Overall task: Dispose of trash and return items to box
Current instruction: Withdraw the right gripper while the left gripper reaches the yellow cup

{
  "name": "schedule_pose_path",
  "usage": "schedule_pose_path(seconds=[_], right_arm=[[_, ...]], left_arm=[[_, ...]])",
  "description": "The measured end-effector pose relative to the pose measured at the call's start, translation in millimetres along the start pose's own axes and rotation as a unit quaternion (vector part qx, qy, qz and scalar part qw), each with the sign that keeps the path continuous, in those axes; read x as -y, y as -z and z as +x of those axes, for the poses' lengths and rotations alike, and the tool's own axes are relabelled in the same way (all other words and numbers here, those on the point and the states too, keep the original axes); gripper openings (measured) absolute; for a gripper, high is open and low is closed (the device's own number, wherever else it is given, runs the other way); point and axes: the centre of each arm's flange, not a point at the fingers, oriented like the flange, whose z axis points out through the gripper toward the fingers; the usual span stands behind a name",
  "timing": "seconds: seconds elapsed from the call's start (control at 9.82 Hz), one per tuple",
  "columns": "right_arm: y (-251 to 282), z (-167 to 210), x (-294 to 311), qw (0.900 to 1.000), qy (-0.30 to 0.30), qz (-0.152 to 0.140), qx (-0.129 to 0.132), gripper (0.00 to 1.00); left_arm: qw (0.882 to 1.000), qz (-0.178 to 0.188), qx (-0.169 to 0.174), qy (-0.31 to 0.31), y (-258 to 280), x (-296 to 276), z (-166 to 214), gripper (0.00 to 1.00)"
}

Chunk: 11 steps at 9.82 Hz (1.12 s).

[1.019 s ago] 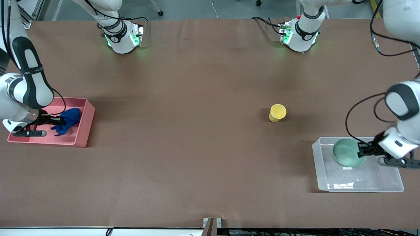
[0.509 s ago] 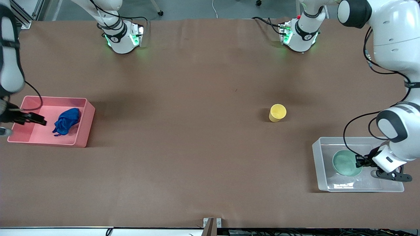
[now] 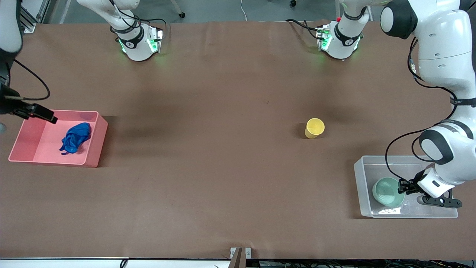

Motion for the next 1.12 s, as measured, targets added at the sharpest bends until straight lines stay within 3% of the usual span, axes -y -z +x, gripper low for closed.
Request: schedule_pose_path(seconds=[0.2,0.31,0.51,0.71,1.12], right_arm=[[59,-14,-9,1.000,-0.008,0.001,-0.001,1.00],[64,-16,-13,1.000,-0.010,0.002,-0.001,1.00],[60,-15,-14,1.000,-0.006,0.002,0.007,1.00],[59,-15,-11,1.000,-0.001,0.002,0.011,1.00],[59,-16,6,1.000,0.018,0.002,0.011,1.00]], left_arm=[[1.000,-0.016,-0.008,-0.001,56,-6,10,0.74],[0.999,-0.032,-0.005,0.001,93,-13,10,0.90],[0.999,-0.048,-0.001,0.015,157,-47,-6,0.96],[0.998,-0.048,0.021,0.017,186,-118,-37,1.00],[0.994,-0.042,0.091,-0.039,166,-235,-118,1.00]])
